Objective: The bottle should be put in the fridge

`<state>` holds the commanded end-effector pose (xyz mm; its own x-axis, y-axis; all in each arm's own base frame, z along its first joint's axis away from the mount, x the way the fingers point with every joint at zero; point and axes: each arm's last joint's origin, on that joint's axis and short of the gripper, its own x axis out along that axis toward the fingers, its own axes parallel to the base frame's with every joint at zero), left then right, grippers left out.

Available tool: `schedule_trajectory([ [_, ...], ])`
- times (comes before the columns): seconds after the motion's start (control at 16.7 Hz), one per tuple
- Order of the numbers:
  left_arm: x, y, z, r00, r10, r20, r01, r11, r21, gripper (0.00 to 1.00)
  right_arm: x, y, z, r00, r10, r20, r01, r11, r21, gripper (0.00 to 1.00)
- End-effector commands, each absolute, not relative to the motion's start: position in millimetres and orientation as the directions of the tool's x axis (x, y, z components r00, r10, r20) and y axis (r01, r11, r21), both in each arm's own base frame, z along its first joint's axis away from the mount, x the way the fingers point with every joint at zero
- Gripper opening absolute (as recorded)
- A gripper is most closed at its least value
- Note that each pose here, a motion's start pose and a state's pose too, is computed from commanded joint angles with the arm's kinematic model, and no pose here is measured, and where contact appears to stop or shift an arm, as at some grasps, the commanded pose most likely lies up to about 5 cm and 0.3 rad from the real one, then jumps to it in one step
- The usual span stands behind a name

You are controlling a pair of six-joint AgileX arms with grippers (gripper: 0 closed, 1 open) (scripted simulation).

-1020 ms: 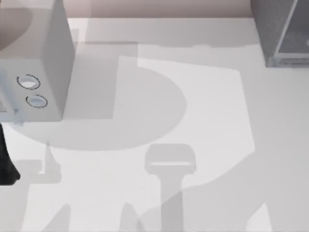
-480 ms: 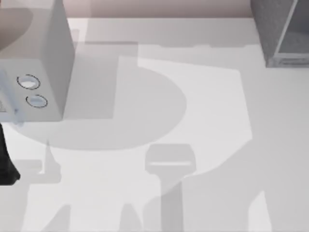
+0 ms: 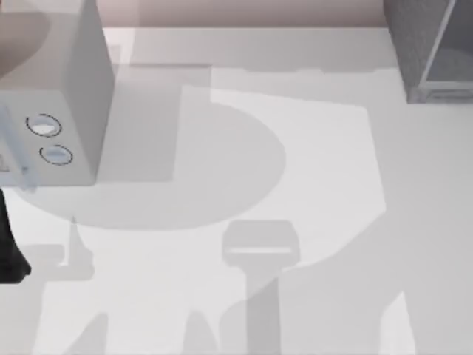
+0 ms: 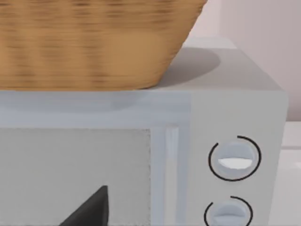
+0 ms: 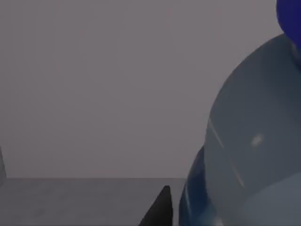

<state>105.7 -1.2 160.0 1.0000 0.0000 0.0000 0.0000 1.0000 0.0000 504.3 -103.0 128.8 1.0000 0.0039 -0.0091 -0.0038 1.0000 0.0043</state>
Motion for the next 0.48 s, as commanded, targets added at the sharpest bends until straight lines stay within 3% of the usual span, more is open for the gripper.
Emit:
schedule_trajectory([
  [0.3, 105.7, -1.2, 160.0, 1.000, 0.000, 0.000, 0.000, 1.000, 0.000, 1.00, 504.3, -103.0, 128.8, 1.000, 0.004, -0.009, -0.004, 1.000, 0.004, 0.98],
  [0.48, 105.7, -1.2, 160.0, 1.000, 0.000, 0.000, 0.000, 1.000, 0.000, 1.00, 504.3, -103.0, 128.8, 1.000, 0.004, -0.009, -0.004, 1.000, 0.004, 1.00],
])
